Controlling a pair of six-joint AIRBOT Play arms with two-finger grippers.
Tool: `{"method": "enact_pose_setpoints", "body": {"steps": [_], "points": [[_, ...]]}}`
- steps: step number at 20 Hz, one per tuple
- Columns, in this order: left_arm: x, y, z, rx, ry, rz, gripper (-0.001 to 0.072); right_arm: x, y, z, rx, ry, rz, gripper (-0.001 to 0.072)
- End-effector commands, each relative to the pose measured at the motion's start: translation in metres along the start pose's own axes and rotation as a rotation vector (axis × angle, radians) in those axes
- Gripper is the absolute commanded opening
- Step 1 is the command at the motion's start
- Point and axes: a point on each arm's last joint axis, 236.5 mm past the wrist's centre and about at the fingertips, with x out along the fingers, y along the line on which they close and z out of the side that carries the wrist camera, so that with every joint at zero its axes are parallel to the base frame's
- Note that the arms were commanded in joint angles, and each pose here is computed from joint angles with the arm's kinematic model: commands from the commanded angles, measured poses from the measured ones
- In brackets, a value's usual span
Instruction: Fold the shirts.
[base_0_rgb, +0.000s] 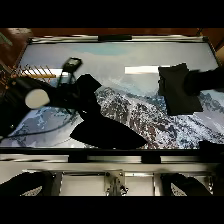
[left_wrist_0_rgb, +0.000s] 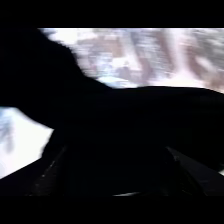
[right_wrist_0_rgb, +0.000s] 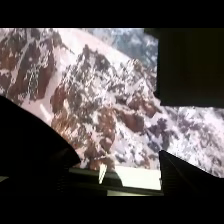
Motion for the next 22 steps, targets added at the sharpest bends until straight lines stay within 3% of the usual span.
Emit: {"method": "enact_pose_setpoints", "body": {"steps": [1, 5, 8, 19, 20, 21, 22], "points": [[0.001, 0.098, -0.006, -0.197, 0.059, 0.086, 0.072, 0.08, 0.035, -0.038, -0.028, 0.186, 0.132, 0.0665], [0.041, 0.151, -0.01, -0.42, 0.121, 0.015, 0.072, 0.146, 0.054, -0.066, 0.005, 0.233, 0.199, 0.0665], [0.095, 0.16, -0.029, -0.497, 0.242, -0.044, 0.072, 0.17, 0.054, -0.074, 0.015, 0.26, 0.195, 0.0665], [0.196, 0.151, -0.04, -0.538, 0.293, -0.099, 0.072, 0.247, 0.075, -0.094, 0.02, 0.439, 0.264, 0.0665], [0.2, 0.15, -0.04, -0.535, 0.293, -0.1, 0.0686, 0.246, 0.079, -0.093, 0.022, 0.436, 0.283, 0.0665], [0.203, 0.151, -0.04, -0.536, 0.291, -0.098, 0.0515, 0.246, 0.08, -0.094, 0.004, 0.435, 0.288, 0.0665], [0.205, 0.152, -0.039, -0.537, 0.285, -0.096, 0.0392, 0.246, 0.079, -0.095, -0.021, 0.437, 0.292, 0.0665]]}}
